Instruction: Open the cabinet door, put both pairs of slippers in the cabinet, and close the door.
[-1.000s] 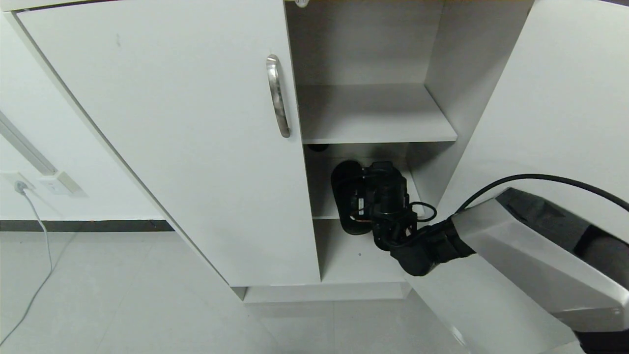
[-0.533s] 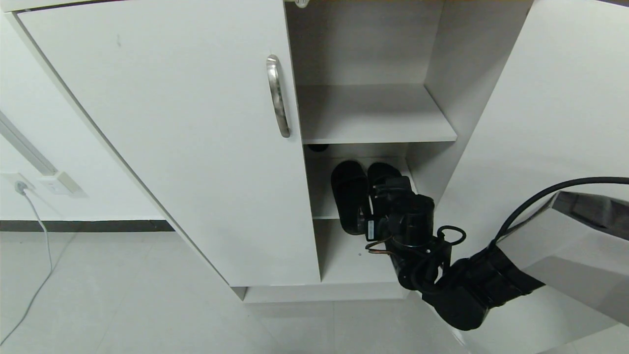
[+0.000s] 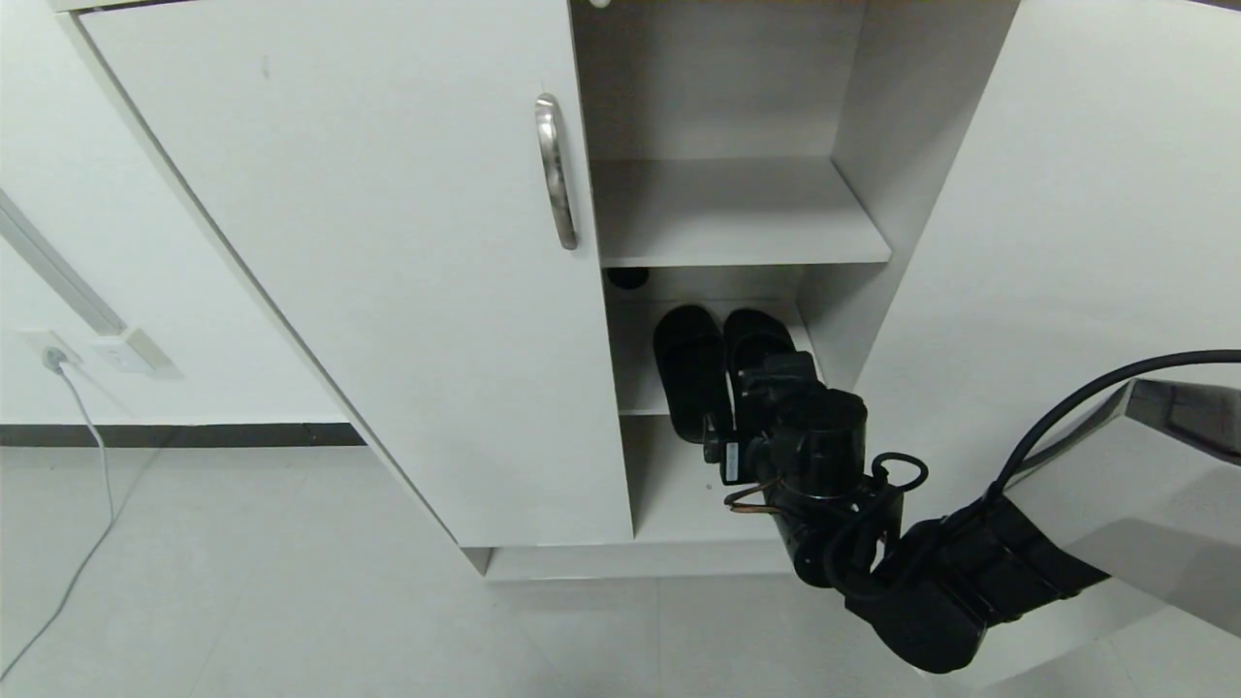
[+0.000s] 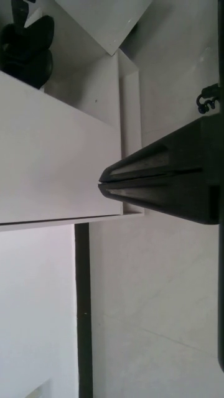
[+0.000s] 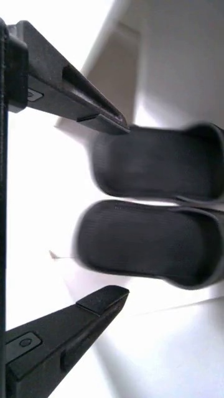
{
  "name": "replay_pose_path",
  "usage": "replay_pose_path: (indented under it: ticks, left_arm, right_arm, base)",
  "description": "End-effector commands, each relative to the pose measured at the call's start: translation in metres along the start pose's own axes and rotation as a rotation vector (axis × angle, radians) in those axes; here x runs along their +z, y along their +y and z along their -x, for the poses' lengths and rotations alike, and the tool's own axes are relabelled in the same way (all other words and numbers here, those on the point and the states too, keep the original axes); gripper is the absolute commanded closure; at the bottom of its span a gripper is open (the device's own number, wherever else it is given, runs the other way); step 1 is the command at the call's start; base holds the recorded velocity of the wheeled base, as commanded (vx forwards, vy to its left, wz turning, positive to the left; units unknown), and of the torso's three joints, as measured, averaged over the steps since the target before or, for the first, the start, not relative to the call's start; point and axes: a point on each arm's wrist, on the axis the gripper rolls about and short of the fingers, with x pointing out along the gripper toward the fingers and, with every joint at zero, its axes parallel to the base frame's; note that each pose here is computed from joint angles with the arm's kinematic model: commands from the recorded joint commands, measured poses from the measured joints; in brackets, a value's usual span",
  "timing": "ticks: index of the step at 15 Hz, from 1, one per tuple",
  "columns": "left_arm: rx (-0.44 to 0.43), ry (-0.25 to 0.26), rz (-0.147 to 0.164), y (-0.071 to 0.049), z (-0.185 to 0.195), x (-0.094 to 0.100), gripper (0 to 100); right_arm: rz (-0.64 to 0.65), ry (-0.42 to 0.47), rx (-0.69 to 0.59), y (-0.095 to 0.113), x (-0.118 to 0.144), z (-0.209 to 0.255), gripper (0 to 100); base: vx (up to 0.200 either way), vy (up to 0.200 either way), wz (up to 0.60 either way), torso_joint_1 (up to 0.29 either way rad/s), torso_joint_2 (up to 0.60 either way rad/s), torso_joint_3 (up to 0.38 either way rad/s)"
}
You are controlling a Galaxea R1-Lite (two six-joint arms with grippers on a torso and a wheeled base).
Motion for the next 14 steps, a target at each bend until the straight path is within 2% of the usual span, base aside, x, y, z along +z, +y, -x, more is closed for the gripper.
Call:
replay_pose_path:
  ticks: [1,3,6,8,14]
  left_arm:
    - [0.001,0.001,0.0,0.0,0.0,0.0,100]
    - [0.001,0.001,0.0,0.0,0.0,0.0,100]
    - [0.006,0.0,0.003,0.0,0.0,0.0,100]
    - [0.01,0.0,-0.003,0.0,0.0,0.0,100]
    - [0.006,0.0,0.005,0.0,0.0,0.0,100]
  right_arm:
    - [0.009,0.01,0.003,0.0,-0.003,0.002,0]
    - [0.015,0.022,0.04,0.004,-0.007,0.007,0]
    - [0.013,0.035,0.084,0.003,-0.015,0.01,0]
    - [0.008,0.028,0.084,0.003,-0.012,0.011,0]
    - [0.0,0.015,0.081,-0.001,-0.004,0.013,0]
  base:
    - [-0.2,0.0,0.0,-0.002,0.01,0.007]
    - [-0.2,0.0,0.0,0.002,0.0,0.005]
    - [0.0,0.0,0.0,0.0,0.0,0.0]
    - [0.0,0.0,0.0,0.0,0.0,0.0]
    - [0.0,0.0,0.0,0.0,0.0,0.0]
